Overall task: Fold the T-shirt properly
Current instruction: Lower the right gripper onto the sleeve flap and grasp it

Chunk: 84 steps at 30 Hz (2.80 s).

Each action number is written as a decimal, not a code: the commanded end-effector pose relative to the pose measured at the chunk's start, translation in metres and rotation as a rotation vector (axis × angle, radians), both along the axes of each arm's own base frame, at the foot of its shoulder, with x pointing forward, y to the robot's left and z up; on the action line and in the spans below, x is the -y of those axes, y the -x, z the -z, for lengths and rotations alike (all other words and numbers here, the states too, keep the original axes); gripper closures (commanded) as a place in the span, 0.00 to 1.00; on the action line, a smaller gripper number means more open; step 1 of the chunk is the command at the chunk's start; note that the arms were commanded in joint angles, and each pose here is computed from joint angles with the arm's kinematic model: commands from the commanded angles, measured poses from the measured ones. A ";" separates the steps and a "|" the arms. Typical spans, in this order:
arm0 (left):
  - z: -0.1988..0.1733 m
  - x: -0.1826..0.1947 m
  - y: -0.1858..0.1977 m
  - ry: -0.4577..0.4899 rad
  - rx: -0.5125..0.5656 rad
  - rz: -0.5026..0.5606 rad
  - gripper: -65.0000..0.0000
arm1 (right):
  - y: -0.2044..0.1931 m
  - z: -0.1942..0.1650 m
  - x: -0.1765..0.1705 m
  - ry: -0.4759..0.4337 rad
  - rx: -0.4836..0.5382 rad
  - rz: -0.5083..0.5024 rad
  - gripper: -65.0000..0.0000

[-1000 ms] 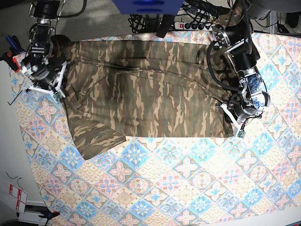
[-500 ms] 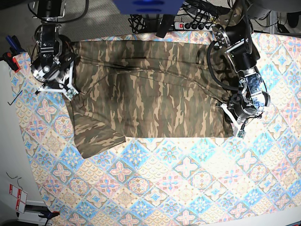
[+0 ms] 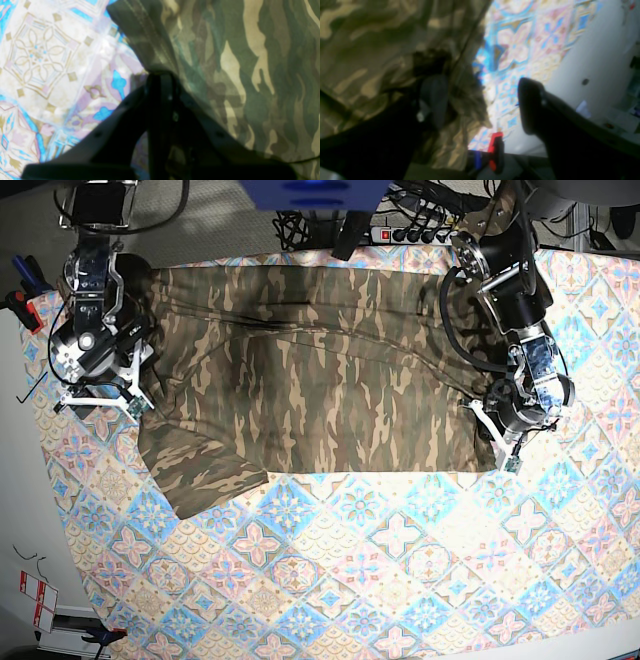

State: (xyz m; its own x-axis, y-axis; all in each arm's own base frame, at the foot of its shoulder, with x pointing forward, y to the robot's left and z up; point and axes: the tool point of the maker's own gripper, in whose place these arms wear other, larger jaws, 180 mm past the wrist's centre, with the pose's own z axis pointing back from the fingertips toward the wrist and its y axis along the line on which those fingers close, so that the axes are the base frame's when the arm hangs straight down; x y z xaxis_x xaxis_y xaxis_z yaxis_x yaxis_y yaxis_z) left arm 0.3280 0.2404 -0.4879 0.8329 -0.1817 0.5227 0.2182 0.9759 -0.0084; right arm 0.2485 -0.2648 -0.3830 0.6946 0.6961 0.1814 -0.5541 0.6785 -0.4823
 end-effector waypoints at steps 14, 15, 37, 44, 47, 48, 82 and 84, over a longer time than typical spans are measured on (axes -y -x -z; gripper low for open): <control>0.015 -0.005 0.025 -0.052 -0.126 0.029 0.94 | -0.101 -0.037 0.032 -0.110 0.174 0.173 0.34; 0.015 -0.005 0.025 -0.052 -0.126 0.029 0.94 | -0.106 -0.031 0.032 -0.136 0.169 0.179 0.34; 0.018 -0.008 0.031 -0.062 -0.163 0.027 0.94 | -0.158 0.077 -0.026 -0.791 0.152 0.328 0.34; 0.018 -0.008 0.032 -0.063 -0.168 0.026 0.94 | -0.157 0.084 -0.037 -0.857 0.180 0.332 0.34; 0.018 -0.008 0.032 -0.063 -0.166 0.026 0.94 | -0.157 0.084 -0.037 -0.856 0.180 0.332 0.40; 0.017 -0.008 0.030 -0.063 -0.162 0.026 0.94 | -0.157 0.084 -0.038 -0.857 0.180 0.331 0.44; -0.027 -0.006 -0.035 -0.066 0.008 0.041 1.00 | -0.163 0.013 -0.017 -0.443 0.167 0.158 0.94; -0.027 -0.010 -0.034 -0.068 0.007 0.037 1.00 | -0.157 0.013 -0.014 -0.423 0.164 0.160 0.94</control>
State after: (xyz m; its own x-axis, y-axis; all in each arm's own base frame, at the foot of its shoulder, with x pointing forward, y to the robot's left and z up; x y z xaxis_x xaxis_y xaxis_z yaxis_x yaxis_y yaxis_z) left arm 0.3495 0.2423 -0.4737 0.8387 -0.2442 0.4868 0.2613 0.9647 0.0338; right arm 0.3922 -0.2418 -0.4141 0.7482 0.4250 0.5095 -0.3866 0.9033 -0.1858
